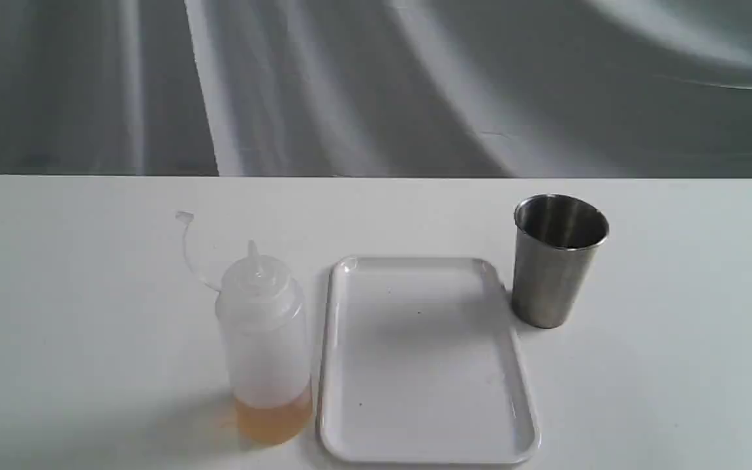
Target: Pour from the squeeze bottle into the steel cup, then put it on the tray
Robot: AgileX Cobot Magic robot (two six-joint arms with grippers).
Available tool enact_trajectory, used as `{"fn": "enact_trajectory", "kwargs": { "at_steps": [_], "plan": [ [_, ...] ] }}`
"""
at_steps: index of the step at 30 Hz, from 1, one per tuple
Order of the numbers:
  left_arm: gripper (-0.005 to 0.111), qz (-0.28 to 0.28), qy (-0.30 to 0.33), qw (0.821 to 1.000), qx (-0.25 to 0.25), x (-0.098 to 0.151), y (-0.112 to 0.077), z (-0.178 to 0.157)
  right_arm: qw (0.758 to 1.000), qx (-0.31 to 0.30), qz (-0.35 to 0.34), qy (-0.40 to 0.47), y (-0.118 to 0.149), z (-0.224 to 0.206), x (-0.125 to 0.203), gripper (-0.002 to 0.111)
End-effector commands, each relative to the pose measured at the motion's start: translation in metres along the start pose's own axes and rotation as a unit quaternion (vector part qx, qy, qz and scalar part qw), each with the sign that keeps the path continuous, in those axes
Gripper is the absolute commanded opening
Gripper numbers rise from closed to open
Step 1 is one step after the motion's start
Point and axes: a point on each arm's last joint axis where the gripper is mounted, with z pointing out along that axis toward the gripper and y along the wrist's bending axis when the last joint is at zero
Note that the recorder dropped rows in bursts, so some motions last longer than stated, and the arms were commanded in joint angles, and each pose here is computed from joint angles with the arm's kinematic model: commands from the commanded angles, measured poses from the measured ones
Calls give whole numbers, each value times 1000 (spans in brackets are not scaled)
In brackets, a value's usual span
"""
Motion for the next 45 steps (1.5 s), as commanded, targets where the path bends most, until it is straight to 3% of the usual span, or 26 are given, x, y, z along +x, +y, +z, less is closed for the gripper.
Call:
{"fn": "enact_trajectory", "kwargs": {
  "at_steps": [1, 13, 27, 32, 40, 45],
  "plan": [
    [0, -2, -2, 1000, -1, 1, 0, 0, 1000, 11, 5, 29, 0, -2, -18, 0],
    [0, -2, -2, 1000, -1, 1, 0, 0, 999, 6, 1, 37, 7, 22, -60, 0],
    [0, -3, -2, 1000, -1, 1, 0, 0, 998, 5, 3, 60, 8, 38, -58, 0],
    [0, -3, -2, 1000, -1, 1, 0, 0, 994, -33, 6, 102, 17, 51, -52, 0],
    [0, -1, -2, 1000, -1, 1, 0, 0, 973, -152, -80, 156, 63, 99, -66, 0],
    [0, -1, -2, 1000, -1, 1, 0, 0, 943, -253, -141, 163, 122, 132, -66, 0]
  ]
}}
